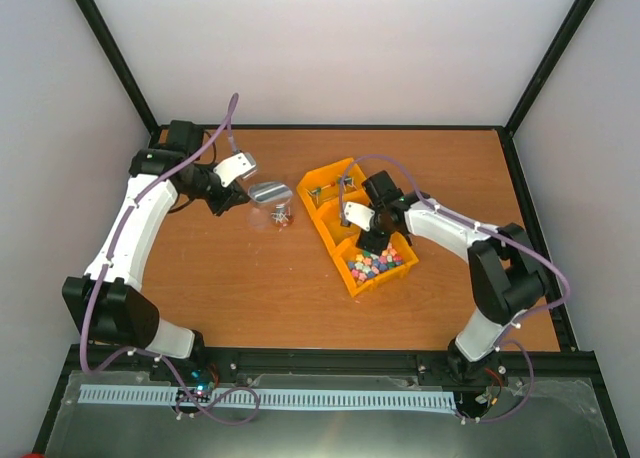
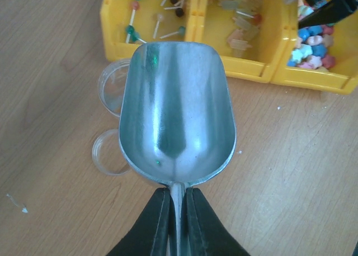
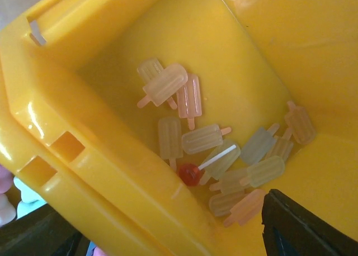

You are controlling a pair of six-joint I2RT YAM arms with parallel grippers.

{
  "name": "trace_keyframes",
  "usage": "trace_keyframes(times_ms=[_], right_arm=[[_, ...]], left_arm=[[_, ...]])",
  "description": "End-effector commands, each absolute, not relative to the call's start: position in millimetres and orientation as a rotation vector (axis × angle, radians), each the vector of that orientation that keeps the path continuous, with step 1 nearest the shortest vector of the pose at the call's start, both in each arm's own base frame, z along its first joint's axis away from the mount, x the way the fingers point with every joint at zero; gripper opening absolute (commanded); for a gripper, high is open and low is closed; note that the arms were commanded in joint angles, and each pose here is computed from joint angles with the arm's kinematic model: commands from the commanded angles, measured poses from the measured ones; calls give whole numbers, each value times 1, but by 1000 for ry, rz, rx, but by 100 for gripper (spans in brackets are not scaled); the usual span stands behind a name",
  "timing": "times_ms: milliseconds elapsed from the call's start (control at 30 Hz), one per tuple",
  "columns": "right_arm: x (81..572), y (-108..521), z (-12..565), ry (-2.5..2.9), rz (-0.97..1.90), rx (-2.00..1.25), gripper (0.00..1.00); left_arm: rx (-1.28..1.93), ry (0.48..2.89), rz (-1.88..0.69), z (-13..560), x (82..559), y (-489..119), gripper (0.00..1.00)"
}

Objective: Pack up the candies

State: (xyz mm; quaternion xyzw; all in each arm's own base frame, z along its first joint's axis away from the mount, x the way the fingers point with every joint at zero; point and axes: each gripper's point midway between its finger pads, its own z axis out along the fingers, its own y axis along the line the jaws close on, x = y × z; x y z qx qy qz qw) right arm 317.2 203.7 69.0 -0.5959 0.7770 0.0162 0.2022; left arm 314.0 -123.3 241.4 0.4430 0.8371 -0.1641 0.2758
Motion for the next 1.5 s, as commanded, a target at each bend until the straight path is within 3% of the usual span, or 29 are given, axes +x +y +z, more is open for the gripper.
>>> trace_keyframes(times_ms=[0, 300, 467, 700, 867, 1100, 1467], right_arm=[[362, 225, 88, 2112, -13, -1522, 79], [352, 246, 143, 2161, 298, -1345, 80], [343, 209, 161, 2298, 529, -1096, 80], [333, 151, 144, 2475, 704, -766, 80], [334, 130, 128, 2544, 842, -608, 68], [335, 127, 107, 2575, 1010, -493, 59], [322, 142, 87, 2570, 1222, -470, 28]], left_arm=[[1178, 2198, -463, 257, 308, -129, 1], [1287, 2204, -464, 253, 289, -144, 1], [1370, 2239, -425, 249, 279, -162, 1], [1564, 2352, -382, 225, 256, -202, 1], [1682, 2325, -298, 219, 246, -233, 1], [1719, 2369, -198, 200, 249, -252, 1], [1785, 2448, -25, 186, 264, -268, 1]])
